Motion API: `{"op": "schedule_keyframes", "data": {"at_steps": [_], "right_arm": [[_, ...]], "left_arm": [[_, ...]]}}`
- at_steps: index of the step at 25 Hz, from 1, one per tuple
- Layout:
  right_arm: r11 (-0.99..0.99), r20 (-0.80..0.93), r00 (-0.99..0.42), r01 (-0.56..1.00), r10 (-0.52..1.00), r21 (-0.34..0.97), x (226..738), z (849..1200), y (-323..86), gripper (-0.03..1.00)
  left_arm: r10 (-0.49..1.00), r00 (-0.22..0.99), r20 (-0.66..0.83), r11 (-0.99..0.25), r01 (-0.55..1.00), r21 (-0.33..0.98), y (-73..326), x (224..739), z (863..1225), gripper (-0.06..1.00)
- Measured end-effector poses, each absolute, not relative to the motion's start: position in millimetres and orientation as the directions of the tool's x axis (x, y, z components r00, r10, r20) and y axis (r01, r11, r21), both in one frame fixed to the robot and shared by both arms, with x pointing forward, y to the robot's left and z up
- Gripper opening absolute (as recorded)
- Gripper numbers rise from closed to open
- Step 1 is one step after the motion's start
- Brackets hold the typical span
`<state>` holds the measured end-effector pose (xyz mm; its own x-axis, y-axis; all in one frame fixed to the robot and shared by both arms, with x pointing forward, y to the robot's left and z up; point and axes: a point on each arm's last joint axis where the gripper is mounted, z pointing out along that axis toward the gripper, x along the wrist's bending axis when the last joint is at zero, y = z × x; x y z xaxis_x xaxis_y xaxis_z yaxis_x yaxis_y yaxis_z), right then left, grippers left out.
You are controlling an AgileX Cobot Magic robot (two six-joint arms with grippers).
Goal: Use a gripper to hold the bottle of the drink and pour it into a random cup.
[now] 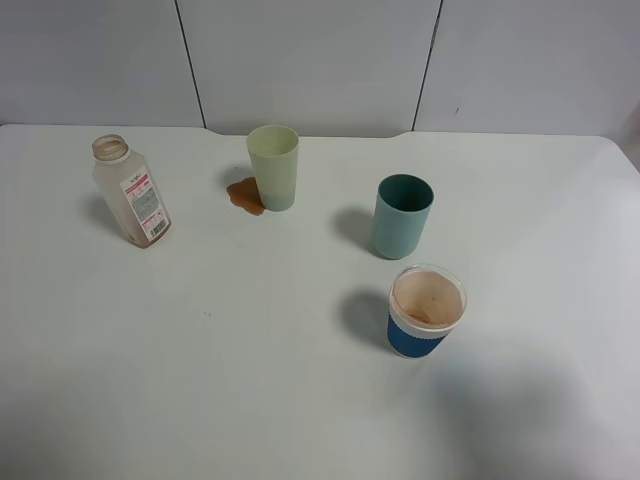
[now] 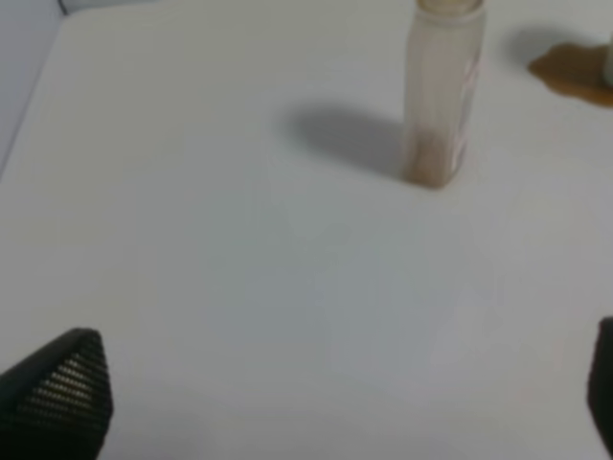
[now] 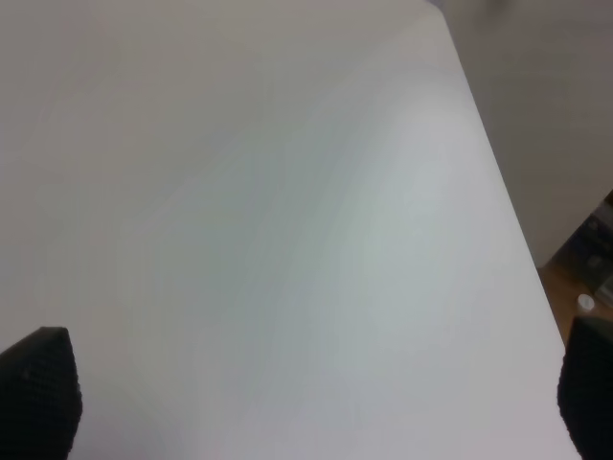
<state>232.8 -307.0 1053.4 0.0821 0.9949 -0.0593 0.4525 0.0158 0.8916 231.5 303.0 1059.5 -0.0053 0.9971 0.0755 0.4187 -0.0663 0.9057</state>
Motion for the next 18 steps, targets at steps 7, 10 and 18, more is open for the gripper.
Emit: {"op": "schedule_keyframes", "data": {"at_steps": [7, 10, 18], "right_arm": [[0.016, -0.059, 0.082, 0.453, 0.995, 0.892, 232.8, 1053.4, -307.0, 0.99], [0.016, -0.059, 0.082, 0.453, 0.995, 0.892, 232.8, 1053.4, -307.0, 0.99], [0.016, -0.059, 0.082, 0.453, 0.995, 0.892, 232.8, 1053.4, -307.0, 0.99]], "left_arm": [[0.997, -0.004, 0.071, -0.062, 0.443, 0.894, 302.9, 233.5, 1053.4, 0.98], [0.998, -0.003, 0.069, -0.06, 0.443, 0.895, 302.8, 233.6, 1053.4, 0.98], [0.999, -0.033, -0.004, 0.019, 0.441, 0.897, 302.3, 233.6, 1053.4, 0.98]]}}
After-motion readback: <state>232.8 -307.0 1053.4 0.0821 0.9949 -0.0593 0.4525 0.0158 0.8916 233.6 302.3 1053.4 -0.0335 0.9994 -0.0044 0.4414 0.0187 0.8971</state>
